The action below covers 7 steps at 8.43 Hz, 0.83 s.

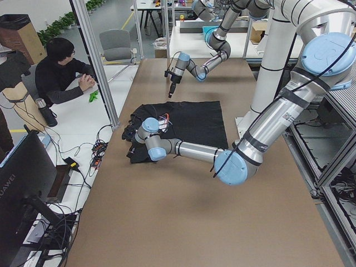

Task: Fold clothes
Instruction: 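Lower the left gripper to the shoulder nearest it and grasp the sleeve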

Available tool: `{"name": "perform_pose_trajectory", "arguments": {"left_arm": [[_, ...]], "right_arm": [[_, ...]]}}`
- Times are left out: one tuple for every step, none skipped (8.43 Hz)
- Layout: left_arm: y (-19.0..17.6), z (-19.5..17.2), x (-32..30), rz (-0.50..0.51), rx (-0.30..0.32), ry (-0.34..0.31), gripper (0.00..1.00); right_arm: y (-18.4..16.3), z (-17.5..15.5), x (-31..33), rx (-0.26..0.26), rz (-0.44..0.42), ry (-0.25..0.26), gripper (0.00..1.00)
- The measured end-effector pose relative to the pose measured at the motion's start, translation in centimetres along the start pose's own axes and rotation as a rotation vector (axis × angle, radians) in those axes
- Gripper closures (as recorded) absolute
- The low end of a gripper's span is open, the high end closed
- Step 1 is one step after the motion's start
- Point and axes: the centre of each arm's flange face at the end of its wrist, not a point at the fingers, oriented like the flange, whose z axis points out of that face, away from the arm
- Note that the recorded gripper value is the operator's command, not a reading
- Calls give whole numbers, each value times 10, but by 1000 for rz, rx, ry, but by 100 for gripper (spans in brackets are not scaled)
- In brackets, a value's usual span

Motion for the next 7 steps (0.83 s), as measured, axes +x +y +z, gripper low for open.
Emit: {"name": "perform_pose_trajectory", "arguments": {"left_arm": [[-2,11,2,7,14,-10,5],[2,23,4,14,23,-17,5],[10,34,9,22,26,-22,5],[19,44,13,26,22,-31,5],[27,53,13,28,13,-42,5],[30,61,13,27,5,-56,5],[29,68,14,26,-1,-68,5]], "right_arm": [[0,0,1,0,1,2,6],[0,1,2,1,2,4,6],[1,1,3,1,2,6,6],[1,2,4,1,2,7,6],[1,2,5,2,1,10,6],[1,2,5,3,0,11,6],[1,2,6,3,0,11,6]]}}
